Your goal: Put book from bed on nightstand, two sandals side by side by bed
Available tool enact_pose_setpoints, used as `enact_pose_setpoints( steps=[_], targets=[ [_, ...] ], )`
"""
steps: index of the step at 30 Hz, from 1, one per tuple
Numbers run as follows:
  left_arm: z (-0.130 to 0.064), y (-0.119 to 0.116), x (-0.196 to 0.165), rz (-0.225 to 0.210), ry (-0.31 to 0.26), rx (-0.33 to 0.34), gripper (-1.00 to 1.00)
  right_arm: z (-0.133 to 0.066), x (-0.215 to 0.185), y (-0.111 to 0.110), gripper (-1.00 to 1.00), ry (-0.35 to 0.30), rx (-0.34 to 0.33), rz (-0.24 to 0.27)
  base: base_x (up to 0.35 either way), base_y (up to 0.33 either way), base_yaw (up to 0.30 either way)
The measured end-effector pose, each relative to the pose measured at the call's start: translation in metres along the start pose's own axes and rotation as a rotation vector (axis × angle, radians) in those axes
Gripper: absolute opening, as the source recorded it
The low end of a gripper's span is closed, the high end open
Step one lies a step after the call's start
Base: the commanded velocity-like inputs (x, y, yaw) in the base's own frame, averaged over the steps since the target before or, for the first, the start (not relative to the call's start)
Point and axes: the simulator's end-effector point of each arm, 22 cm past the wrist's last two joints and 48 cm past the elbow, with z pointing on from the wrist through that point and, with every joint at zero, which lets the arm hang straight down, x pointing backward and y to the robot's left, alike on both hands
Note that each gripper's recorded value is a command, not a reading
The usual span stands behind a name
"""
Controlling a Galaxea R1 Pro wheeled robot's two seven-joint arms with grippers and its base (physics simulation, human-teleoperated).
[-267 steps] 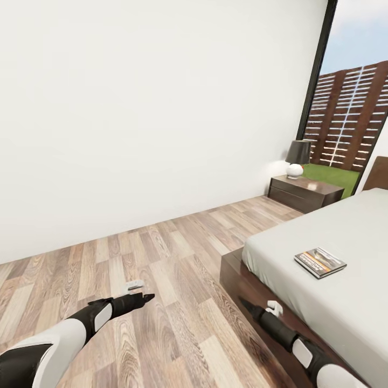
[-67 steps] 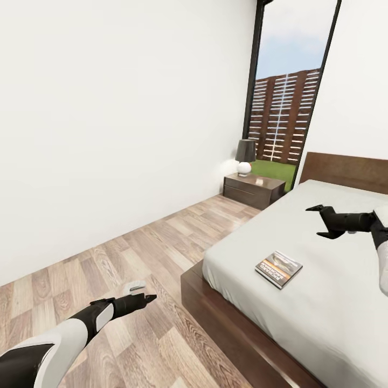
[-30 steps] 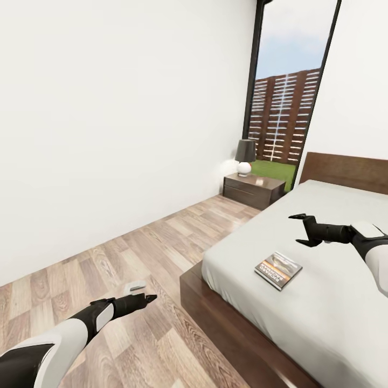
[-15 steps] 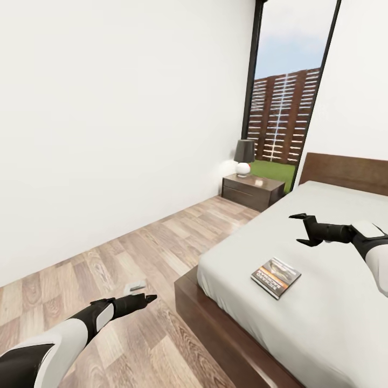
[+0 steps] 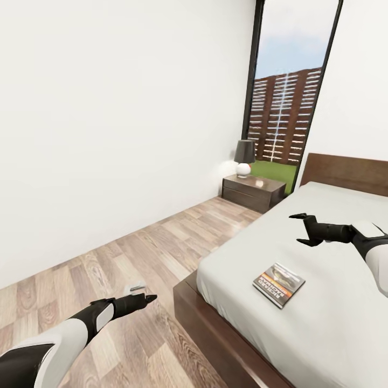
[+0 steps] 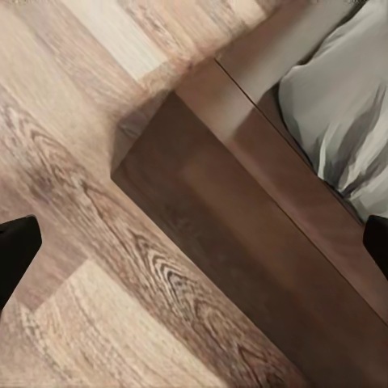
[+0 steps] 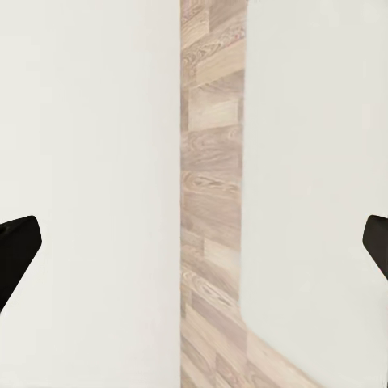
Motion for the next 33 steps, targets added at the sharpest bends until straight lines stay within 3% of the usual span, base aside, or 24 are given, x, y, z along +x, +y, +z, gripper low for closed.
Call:
enact_pose_setpoints(
  steps=[33],
  targets=[
    [0.0,0.0004,-0.0005,0.001,-0.002,0.0,1.0,0.0002,-0.0003,-0.0005,1.0,-0.001,0.002,0.0,0.084,0.0,0.0]
  ],
)
